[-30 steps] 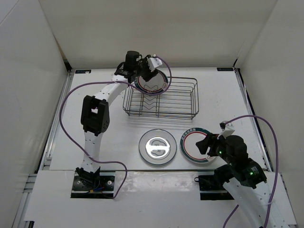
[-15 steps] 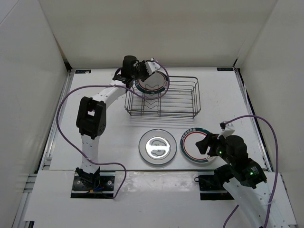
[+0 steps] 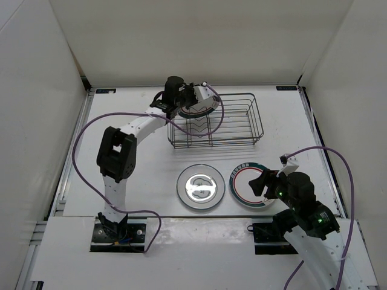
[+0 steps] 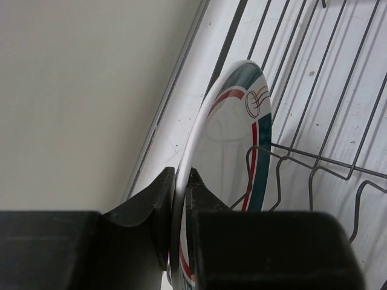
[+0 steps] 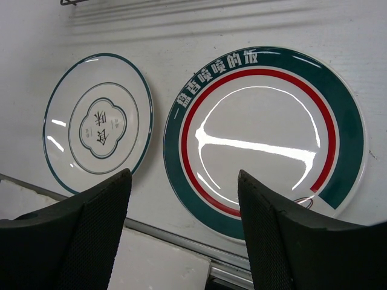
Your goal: Unload the plates from the dish rack
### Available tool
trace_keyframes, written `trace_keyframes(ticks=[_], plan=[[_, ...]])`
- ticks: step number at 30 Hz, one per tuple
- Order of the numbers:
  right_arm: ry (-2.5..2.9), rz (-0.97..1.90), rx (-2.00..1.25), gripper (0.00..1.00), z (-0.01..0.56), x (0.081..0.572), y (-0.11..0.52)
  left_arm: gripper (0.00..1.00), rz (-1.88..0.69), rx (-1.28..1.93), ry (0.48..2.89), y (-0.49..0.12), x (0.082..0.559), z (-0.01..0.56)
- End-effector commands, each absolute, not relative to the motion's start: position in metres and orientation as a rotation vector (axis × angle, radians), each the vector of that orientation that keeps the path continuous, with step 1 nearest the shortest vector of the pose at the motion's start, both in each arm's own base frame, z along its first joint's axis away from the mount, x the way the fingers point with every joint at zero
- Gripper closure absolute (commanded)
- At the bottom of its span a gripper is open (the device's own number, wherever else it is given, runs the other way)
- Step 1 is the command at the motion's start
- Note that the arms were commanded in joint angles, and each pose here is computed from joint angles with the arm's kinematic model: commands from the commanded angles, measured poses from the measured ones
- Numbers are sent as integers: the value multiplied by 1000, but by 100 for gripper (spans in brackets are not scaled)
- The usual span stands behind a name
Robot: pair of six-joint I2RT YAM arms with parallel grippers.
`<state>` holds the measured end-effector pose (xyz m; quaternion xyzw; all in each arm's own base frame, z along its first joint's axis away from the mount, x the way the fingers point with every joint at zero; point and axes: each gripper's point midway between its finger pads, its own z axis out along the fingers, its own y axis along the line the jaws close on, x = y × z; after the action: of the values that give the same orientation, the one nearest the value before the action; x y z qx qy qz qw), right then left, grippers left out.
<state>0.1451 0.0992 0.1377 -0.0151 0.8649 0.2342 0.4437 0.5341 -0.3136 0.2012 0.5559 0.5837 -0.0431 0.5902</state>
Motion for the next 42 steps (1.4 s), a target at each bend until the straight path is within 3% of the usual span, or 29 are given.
trace_keyframes(ticks=[1, 15, 24, 30, 36, 39, 42], plan=[[2127, 581, -34, 26, 144, 148, 100, 97, -58, 1234, 1279, -310, 517, 263], [2129, 544, -12, 26, 145, 149, 94, 100, 122, 914, 1296, -262, 515, 351], [2052, 514, 22, 29, 211, 130, 73, 100, -89, 446, 1352, -230, 481, 443], [1974, 477, 52, 36, 254, 112, 52, 100, -419, 273, 1374, -233, 429, 484], [1921, 399, 31, 36, 286, 97, 32, 100, -892, 139, 1591, -268, 382, 447], [1935, 355, -12, 36, 279, 87, 23, 100, -1142, 167, 1779, -307, 347, 385], [1881, 362, -71, 36, 277, 79, 22, 100, -1308, 188, 1838, -337, 321, 366]])
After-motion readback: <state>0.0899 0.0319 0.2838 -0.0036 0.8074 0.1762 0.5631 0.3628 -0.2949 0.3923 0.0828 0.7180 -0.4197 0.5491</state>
